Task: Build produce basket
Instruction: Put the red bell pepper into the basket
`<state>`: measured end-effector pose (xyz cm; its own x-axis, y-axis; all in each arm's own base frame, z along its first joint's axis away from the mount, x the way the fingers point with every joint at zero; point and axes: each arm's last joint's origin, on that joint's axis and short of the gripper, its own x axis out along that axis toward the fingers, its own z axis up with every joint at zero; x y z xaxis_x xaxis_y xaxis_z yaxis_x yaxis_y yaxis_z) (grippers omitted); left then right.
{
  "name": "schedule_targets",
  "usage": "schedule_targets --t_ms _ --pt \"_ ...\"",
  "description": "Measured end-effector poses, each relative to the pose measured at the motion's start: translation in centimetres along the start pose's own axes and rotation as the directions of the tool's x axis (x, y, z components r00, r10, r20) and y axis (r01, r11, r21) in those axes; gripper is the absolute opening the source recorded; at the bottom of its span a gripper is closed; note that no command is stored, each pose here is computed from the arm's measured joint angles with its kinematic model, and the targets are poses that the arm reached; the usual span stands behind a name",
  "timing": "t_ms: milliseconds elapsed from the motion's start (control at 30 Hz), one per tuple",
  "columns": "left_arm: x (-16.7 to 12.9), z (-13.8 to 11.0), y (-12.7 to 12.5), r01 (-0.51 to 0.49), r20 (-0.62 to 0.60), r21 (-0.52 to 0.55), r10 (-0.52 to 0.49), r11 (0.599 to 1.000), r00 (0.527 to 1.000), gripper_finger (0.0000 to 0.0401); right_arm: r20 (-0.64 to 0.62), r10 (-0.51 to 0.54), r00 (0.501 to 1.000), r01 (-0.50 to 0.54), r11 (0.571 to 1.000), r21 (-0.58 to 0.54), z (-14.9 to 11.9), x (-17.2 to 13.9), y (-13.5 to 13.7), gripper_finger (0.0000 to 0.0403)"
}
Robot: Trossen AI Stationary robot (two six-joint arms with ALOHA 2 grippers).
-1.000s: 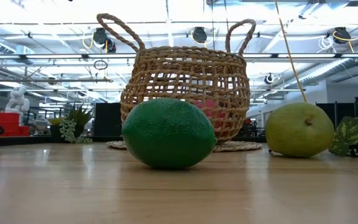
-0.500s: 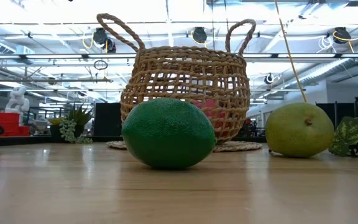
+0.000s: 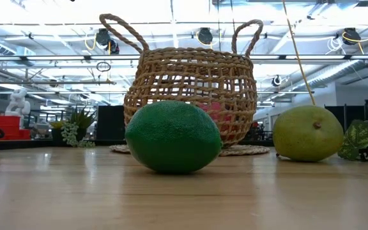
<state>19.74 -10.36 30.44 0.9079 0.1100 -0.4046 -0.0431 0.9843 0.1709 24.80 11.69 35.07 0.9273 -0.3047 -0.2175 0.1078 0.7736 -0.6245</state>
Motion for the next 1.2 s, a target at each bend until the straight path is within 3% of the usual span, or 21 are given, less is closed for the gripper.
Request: schedule_targets --t_ms 1200 --pt "0.00 0.00 0.01 0.000 0.000 0.000 0.000 1.000 1.000 0.0251 -0.016 0.008 1.000 -0.008 0.999 0.039 -0.21 -0.02 0.12 0.0302"
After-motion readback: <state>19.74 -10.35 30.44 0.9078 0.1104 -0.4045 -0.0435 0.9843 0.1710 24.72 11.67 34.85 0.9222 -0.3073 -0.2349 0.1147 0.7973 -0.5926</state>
